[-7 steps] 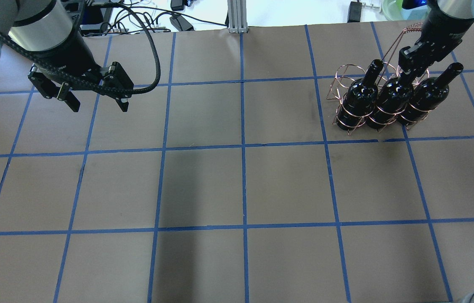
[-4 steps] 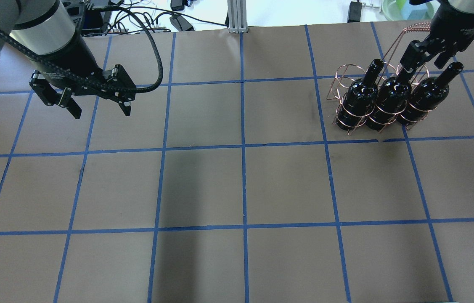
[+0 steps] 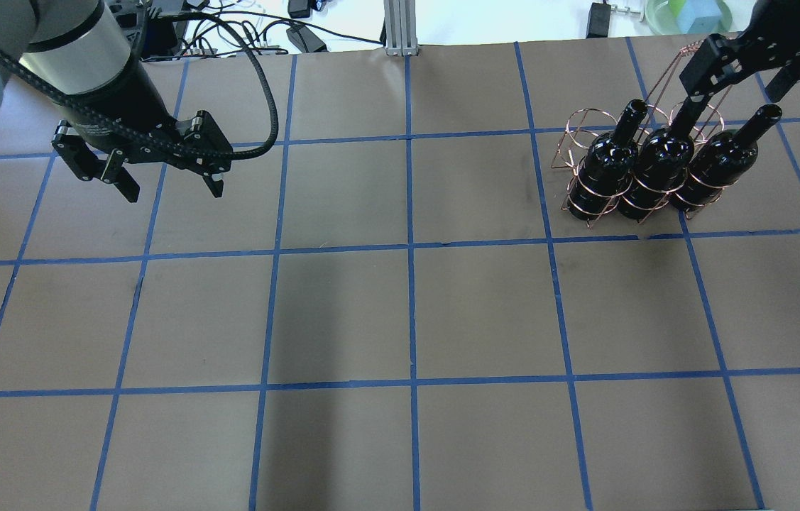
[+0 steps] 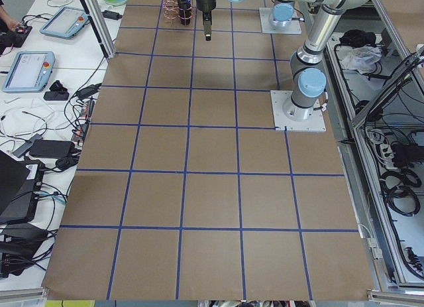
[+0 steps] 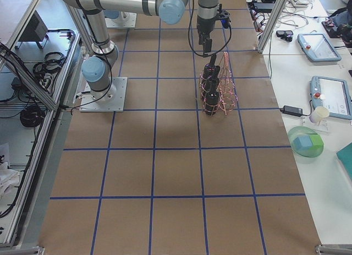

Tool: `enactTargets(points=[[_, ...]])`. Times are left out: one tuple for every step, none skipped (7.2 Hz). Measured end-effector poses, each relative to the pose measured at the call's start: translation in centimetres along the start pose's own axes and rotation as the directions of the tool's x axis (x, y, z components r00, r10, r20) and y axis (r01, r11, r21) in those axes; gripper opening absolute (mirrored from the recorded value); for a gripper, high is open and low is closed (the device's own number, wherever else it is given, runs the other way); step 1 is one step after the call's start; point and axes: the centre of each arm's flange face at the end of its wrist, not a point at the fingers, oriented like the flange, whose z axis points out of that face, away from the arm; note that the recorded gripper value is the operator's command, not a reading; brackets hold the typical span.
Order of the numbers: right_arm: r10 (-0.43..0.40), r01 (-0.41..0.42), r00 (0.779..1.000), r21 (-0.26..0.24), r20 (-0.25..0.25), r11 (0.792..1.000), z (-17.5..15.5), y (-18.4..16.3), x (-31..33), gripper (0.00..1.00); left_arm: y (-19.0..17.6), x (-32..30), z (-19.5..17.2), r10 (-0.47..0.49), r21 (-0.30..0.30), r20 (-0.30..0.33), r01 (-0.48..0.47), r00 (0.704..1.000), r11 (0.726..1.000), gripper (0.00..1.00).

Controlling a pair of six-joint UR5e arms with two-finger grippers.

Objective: Place wine into wine basket
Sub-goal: 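Raise the open right gripper up away from the rack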

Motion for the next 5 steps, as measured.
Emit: enactTargets(points=[[0.024,-0.024,1.0,0.015,0.009,1.0,-0.9,0.4,-3.9,1.0,0.0,0.0,0.0,0.0,0.001,0.001,0.0,1.0,1.0,1.0],[0.024,-0.026,0.999,0.037,0.048,0.999,-1.5,0.6,-7.5,1.0,0.0,-0.1,-0.1,0.001,0.005,0.005,-0.001,1.0,1.0,1.0],[0.017,-0.026,0.993,0.071,0.114,0.997,-1.9,0.5,-10.0,1.0,-0.1,-0.1,-0.1,0.002,0.008,0.007,-0.002,1.0,1.0,1.0],[0.035,-0.048,0.989,0.087,0.145,0.995,-2.0,0.4,-11.1,1.0,-0.1,-0.1,-0.1,0.002,0.009,0.005,-0.002,1.0,1.0,1.0],[0.081,-0.093,0.987,0.078,0.14,0.993,-1.6,0.5,-11.3,1.0,-0.2,-0.1,-0.1,0.002,0.009,0.004,-0.002,1.0,1.0,1.0]])
